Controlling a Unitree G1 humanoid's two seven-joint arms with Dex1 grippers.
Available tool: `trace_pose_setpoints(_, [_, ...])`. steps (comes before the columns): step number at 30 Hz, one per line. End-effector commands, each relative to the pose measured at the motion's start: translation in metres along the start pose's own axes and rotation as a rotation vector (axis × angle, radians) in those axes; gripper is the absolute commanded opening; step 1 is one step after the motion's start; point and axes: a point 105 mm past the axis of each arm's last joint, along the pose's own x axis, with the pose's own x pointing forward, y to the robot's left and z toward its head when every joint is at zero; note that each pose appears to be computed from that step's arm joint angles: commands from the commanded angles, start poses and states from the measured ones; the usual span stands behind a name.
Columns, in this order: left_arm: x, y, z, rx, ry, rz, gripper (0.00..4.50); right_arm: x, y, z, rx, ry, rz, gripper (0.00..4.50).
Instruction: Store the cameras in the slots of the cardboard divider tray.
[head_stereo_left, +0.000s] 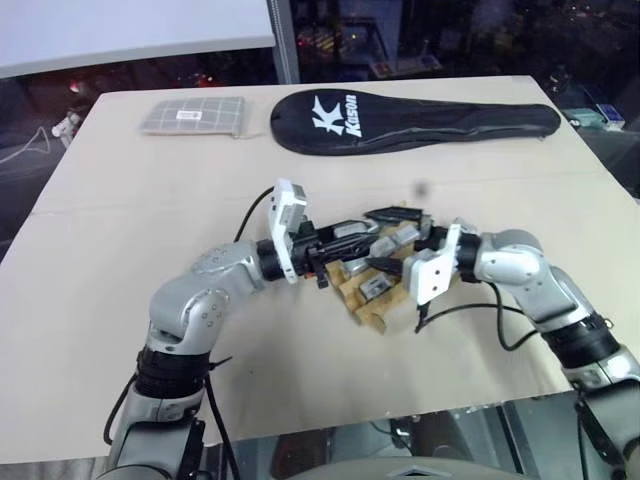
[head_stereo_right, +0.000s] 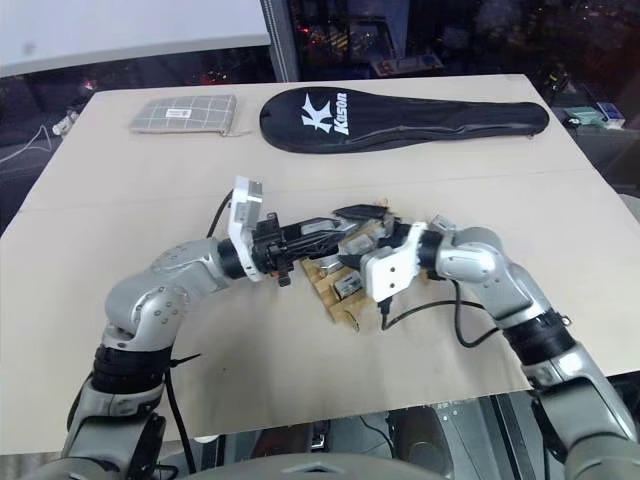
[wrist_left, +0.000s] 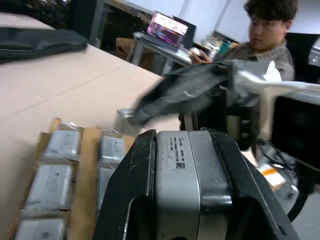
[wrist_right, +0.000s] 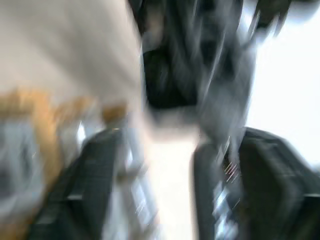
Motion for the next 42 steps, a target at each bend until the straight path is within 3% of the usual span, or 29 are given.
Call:
trace_pose_setpoints(1, [0.012, -0.008, 0.005, 0.036, -0.037, -0.031, 0.81, -0.032, -0.022, 0.006, 0.104, 0.044, -0.103, 4.47])
trace_pose_setpoints(6, [0.025, 0.003, 0.005, 0.08, -0.087, 0.019, 0.81, -0.078, -0.013, 0.006, 0.415, 0.134, -0.173, 4.47])
trace_pose_setpoints(11, [0.045, 0.003, 0.002, 0.154, -0.161, 0.047, 0.81, -0.135, 0.012, 0.014, 0.88, 0.203, -0.27, 4.47])
trace_pose_setpoints(16, [0.058, 0.004, -0.017, 0.109, -0.174, 0.11, 0.81, -0.168, 0.037, 0.039, 1.073, 0.256, -0.382, 4.47])
trace_pose_setpoints(21, [0.069, 0.006, -0.032, 0.157, -0.13, 0.148, 0.81, -0.178, 0.033, 0.059, 1.159, 0.162, -0.487, 4.47])
trace_pose_setpoints(26, [0.071, -0.002, -0.033, 0.219, -0.136, 0.133, 0.81, -0.186, 0.041, 0.069, 1.194, 0.154, -0.491, 4.47])
trace_pose_setpoints(42, [0.07, -0.019, -0.05, 0.286, -0.087, 0.099, 0.81, -0.194, 0.032, 0.059, 1.161, 0.169, -0.508, 4.47])
